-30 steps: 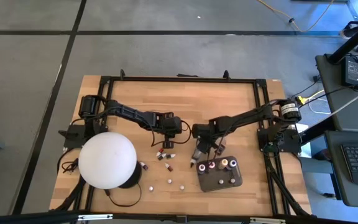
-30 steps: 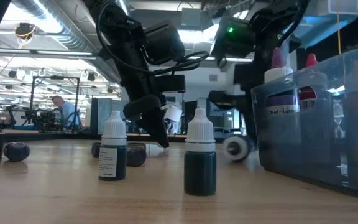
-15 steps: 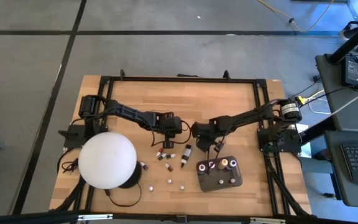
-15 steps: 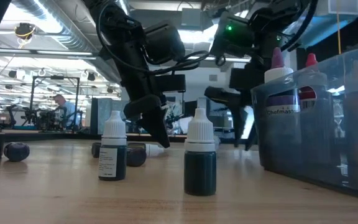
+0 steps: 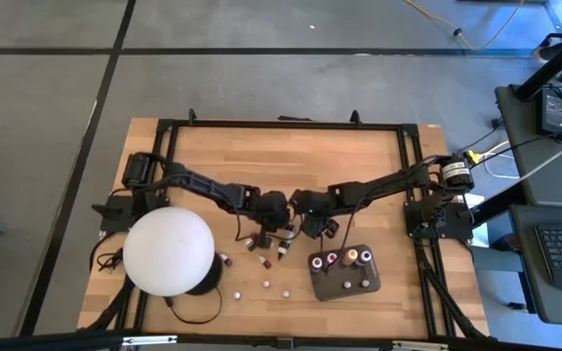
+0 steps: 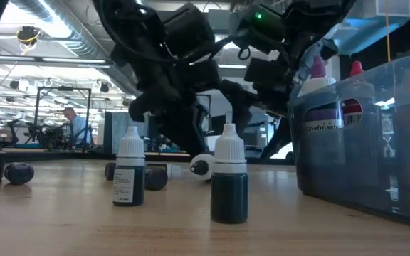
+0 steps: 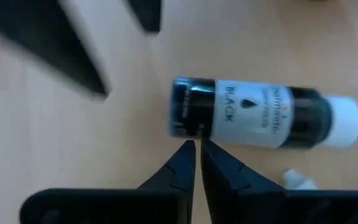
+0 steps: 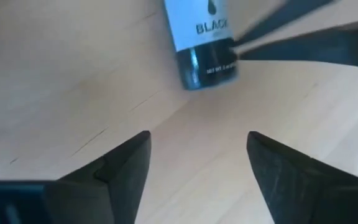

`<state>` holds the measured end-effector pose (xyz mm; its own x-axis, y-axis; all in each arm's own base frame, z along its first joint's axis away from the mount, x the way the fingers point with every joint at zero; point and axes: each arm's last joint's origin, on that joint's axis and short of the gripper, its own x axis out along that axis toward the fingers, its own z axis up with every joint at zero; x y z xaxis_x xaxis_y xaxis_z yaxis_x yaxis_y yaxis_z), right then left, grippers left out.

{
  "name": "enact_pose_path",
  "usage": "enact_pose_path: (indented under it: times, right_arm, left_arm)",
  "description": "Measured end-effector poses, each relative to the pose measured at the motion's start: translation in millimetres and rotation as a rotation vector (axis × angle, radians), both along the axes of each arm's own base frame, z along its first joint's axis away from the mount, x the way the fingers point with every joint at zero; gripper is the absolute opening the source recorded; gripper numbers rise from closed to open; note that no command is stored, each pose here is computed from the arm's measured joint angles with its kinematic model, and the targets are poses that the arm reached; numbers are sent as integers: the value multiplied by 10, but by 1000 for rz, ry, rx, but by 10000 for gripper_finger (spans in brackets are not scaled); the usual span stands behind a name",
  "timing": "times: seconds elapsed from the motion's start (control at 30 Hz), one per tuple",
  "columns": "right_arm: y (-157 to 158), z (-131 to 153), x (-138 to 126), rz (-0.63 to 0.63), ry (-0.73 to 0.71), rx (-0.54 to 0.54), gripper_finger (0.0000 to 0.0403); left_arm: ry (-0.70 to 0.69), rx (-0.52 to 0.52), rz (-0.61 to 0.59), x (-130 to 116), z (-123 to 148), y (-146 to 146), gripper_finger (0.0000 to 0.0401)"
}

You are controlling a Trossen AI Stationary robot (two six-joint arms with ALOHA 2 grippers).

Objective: Pick & Place food coloring
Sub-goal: Put the large black food coloring bottle into the bin

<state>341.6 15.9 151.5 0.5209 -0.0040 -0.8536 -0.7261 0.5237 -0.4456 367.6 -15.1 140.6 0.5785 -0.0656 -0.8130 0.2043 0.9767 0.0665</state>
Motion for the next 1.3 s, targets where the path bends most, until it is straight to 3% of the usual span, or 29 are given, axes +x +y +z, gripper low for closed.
enact_pose_path:
  times: [0.17,0.57,1.0,1.3]
  right_arm:
    - [17,34,50,23,-60,47,279]
    - [239,16,20,165,-33,135,279]
    - [239,-161,167,127,-100,162,279]
    - [248,-228,196,129,-101,168,246]
  left_arm:
    - [12,-17,-5,7,-59,-111,23]
    - [35,-8,6,20,-168,-197,24]
    - [33,-18,26,15,-169,-215,20]
    - [32,-18,20,14,-169,-242,22]
